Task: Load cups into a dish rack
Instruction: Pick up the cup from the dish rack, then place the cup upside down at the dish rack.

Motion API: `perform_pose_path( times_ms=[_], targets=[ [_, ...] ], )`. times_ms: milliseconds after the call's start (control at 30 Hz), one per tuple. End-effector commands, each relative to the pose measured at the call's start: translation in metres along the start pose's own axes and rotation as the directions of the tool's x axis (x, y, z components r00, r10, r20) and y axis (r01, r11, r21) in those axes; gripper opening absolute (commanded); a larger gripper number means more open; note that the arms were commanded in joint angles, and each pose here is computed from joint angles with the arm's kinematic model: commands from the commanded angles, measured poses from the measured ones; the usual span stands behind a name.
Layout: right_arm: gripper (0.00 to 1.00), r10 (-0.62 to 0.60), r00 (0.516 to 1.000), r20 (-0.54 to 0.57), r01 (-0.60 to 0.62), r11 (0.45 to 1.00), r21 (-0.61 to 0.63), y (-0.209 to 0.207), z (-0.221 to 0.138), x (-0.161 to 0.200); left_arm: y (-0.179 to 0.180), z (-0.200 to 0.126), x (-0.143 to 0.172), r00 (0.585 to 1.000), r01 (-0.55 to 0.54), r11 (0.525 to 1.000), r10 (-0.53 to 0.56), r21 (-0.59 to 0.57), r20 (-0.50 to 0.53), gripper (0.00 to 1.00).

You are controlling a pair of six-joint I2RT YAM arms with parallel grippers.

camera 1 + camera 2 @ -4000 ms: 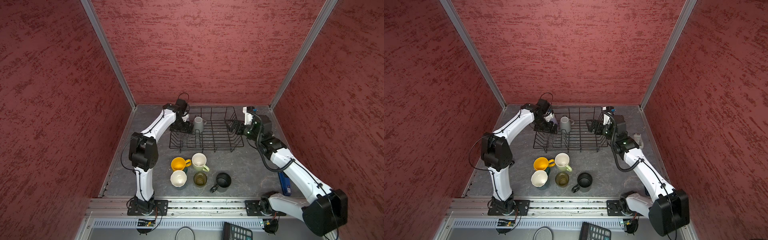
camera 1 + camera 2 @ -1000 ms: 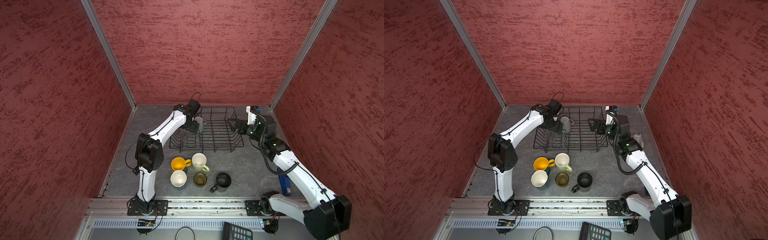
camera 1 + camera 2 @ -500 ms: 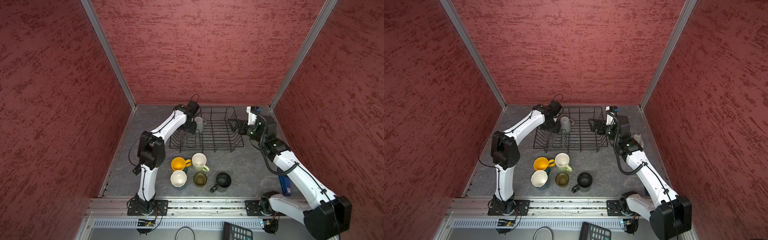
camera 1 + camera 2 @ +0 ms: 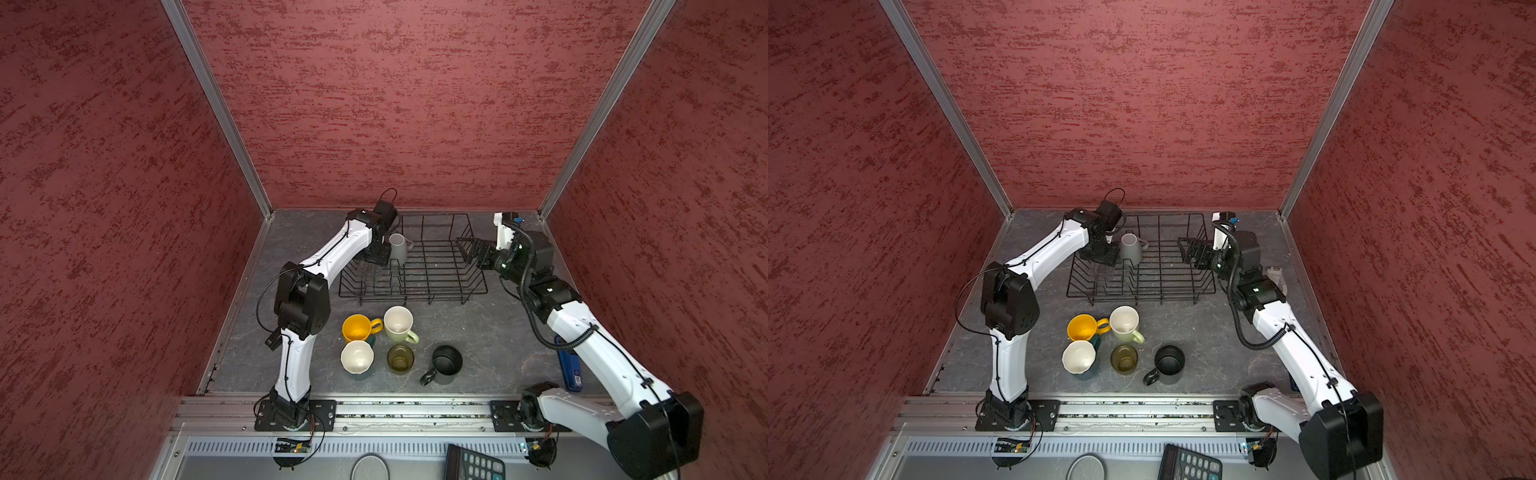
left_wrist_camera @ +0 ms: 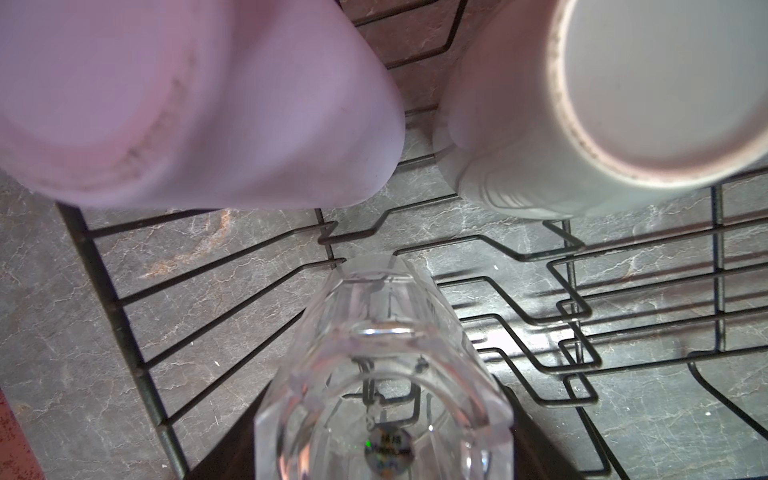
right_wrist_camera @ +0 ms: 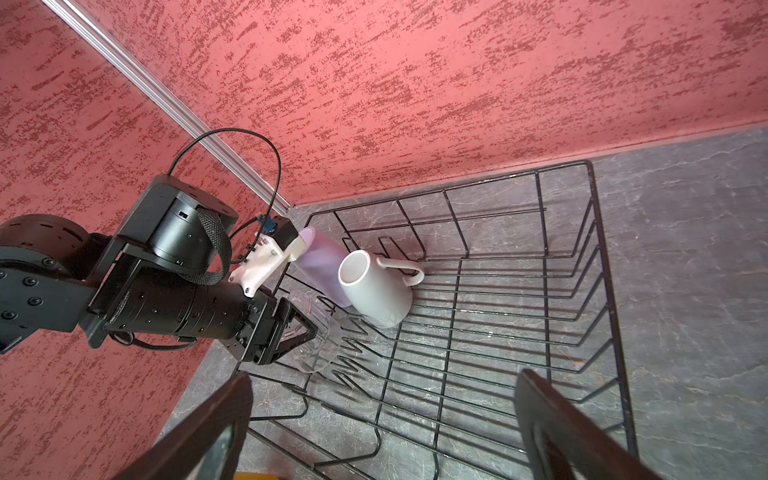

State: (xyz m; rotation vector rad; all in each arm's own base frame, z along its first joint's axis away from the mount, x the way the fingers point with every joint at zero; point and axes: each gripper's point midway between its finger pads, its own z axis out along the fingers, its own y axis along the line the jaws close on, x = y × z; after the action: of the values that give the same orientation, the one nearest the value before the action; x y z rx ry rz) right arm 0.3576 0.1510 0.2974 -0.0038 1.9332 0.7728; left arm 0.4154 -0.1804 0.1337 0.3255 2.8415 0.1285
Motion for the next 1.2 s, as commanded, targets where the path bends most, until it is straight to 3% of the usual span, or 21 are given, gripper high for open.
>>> perform_pose_path(
  times_ms=[0, 700, 1167],
  targets=[
    [0.99, -0.002, 1.0, 0.013, 0.002, 1.0, 0.014, -0.003, -0.004, -0.002, 0.014, -0.02, -0.001, 1.0, 0.016, 1.0, -0.016, -0.024, 0.027, 0.14],
    [0.99, 0.015, 1.0, 0.013, -0.015, 1.0, -0.015, 0.002, -0.002, -0.004, 0.015, -0.062, 0.01, 0.995, 0.036, 0.996, -0.043, 0.078, 0.088, 0.11],
    [0.99, 0.02, 1.0, 0.01, -0.02, 1.0, -0.022, 0.005, -0.002, -0.006, -0.001, -0.036, 0.026, 0.998, 0.05, 0.992, -0.055, 0.113, 0.037, 0.12]
  ],
)
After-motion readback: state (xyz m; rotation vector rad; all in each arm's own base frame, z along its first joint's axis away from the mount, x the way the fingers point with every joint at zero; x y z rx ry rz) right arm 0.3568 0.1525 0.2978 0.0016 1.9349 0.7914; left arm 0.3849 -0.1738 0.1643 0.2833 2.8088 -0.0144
